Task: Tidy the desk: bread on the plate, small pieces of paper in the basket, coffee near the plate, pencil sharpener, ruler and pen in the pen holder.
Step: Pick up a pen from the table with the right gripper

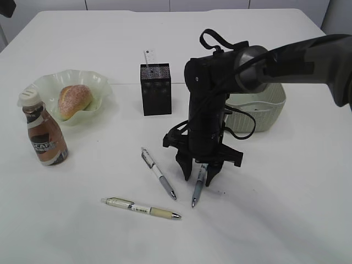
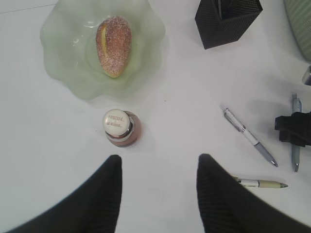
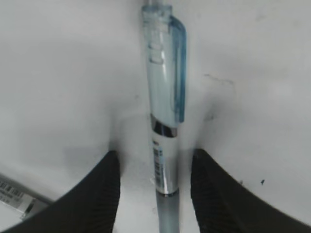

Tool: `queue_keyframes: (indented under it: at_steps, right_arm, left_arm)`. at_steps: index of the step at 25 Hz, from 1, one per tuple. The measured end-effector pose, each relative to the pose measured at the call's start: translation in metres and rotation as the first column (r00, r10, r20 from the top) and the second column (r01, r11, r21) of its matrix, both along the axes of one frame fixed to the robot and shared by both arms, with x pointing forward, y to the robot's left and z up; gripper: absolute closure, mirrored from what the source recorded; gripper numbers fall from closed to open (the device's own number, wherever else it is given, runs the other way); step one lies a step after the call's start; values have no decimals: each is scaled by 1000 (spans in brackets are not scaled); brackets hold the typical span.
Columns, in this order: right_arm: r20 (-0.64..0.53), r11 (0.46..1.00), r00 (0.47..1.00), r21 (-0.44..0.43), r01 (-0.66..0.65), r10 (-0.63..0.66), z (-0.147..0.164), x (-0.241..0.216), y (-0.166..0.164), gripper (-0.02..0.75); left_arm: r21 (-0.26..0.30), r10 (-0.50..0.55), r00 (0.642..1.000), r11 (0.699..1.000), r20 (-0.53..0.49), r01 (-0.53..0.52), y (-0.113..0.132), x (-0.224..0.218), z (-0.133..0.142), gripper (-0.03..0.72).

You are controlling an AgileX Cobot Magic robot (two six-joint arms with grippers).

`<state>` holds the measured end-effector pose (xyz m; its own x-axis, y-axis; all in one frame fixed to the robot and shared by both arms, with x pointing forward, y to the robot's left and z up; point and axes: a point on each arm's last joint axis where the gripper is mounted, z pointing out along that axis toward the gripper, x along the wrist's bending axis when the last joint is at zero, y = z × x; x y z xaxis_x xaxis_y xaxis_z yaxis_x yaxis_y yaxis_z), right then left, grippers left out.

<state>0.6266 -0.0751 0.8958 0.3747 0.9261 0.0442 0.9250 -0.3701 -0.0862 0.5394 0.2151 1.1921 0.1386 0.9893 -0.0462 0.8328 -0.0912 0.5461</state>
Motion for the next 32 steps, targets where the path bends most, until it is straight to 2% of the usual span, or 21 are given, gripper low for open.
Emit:
queue_keyframes:
  at_steps: [32]
  right_arm:
    - [-10, 1000, 1000, -11, -5, 5, 0, -1, -1, 386]
  left_arm:
    - [-3, -1, 1000, 1000, -1, 1, 0, 0, 0, 318]
